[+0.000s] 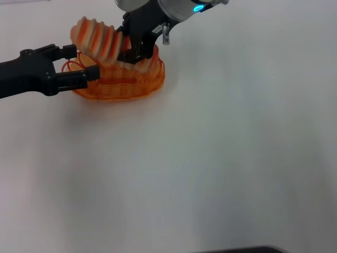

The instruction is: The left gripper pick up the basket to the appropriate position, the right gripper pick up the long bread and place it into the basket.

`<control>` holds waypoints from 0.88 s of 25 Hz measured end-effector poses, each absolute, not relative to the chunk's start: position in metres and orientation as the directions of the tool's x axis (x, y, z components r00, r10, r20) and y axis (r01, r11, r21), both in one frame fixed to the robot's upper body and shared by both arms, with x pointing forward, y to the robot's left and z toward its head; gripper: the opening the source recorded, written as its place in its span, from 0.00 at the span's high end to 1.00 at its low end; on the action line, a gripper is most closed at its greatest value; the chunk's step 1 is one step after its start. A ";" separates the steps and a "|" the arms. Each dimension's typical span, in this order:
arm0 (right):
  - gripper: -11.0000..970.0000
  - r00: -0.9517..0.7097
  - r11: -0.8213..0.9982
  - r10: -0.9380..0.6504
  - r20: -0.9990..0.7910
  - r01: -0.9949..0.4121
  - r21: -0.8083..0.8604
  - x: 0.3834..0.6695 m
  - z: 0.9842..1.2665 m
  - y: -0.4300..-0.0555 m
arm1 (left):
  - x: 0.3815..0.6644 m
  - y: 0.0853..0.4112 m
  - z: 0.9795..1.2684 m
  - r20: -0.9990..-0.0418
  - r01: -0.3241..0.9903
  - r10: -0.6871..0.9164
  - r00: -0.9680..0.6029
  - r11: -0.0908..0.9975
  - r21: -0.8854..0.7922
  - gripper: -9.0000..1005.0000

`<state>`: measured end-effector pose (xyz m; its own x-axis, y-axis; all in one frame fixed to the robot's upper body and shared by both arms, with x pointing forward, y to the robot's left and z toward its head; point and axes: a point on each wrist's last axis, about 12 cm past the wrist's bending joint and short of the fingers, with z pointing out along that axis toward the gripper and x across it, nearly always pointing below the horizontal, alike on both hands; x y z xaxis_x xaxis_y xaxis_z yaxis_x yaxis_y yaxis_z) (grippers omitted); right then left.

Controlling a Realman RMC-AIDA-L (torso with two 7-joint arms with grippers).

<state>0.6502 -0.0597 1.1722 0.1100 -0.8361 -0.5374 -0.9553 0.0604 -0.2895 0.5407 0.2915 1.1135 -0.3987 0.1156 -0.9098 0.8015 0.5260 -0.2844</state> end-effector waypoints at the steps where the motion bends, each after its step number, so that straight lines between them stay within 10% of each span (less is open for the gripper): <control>1: 0.58 0.109 0.061 -0.836 -0.538 -0.955 -0.289 0.650 1.172 -0.060 | 0.541 0.292 1.114 -0.910 0.800 0.116 -0.398 0.528 -0.283 0.10; 14: 0.24 0.093 0.111 -0.809 -0.581 -0.946 -0.305 0.654 1.176 -0.061 | 0.543 0.296 1.113 -0.908 0.795 0.134 -0.397 0.544 -0.268 0.10; 22: 0.24 0.015 0.242 -0.680 -0.733 -0.939 -0.244 0.640 1.189 -0.097 | 0.541 0.304 1.108 -0.901 0.827 0.254 -0.351 0.536 -0.171 0.10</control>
